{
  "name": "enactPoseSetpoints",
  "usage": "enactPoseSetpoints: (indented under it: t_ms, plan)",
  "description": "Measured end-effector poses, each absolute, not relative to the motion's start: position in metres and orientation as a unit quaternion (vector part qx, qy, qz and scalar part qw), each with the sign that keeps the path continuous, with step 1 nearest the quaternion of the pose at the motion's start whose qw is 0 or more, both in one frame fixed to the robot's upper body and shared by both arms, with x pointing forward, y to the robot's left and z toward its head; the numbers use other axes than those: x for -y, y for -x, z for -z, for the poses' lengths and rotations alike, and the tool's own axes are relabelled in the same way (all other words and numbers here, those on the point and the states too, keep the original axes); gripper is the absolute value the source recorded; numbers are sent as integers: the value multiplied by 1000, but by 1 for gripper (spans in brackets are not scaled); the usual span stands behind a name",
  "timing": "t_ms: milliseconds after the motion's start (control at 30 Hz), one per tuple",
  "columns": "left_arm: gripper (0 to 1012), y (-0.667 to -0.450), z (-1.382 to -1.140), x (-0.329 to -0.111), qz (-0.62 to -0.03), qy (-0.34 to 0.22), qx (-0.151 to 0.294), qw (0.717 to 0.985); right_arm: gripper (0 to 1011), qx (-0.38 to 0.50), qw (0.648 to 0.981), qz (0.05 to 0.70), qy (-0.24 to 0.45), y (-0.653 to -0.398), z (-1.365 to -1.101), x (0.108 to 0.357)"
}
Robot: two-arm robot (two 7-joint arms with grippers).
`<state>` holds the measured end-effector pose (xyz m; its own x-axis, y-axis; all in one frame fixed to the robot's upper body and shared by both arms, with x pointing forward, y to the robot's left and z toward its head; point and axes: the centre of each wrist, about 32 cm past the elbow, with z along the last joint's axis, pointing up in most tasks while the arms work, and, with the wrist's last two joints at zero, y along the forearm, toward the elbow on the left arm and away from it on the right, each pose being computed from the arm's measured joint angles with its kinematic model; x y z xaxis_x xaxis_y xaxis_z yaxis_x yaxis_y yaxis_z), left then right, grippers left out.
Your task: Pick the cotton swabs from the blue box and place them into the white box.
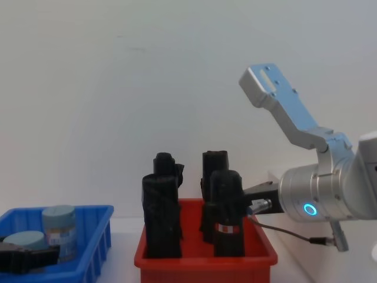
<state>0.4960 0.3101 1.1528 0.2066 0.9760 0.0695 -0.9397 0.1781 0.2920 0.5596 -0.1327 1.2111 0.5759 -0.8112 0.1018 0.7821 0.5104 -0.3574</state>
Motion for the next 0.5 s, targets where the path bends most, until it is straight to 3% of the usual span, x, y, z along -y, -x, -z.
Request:
enactPoseSetpoints:
  t_ms: [400, 500]
  plan:
    - [1003, -496, -1152, -311, -626, -137, -66, 765, 358, -39, 868, 459, 185, -560, -1211, 133]
    - [958, -496, -1152, -311, -626, -136, -66, 765, 358, -39, 868, 459, 185, -560, -1211, 133]
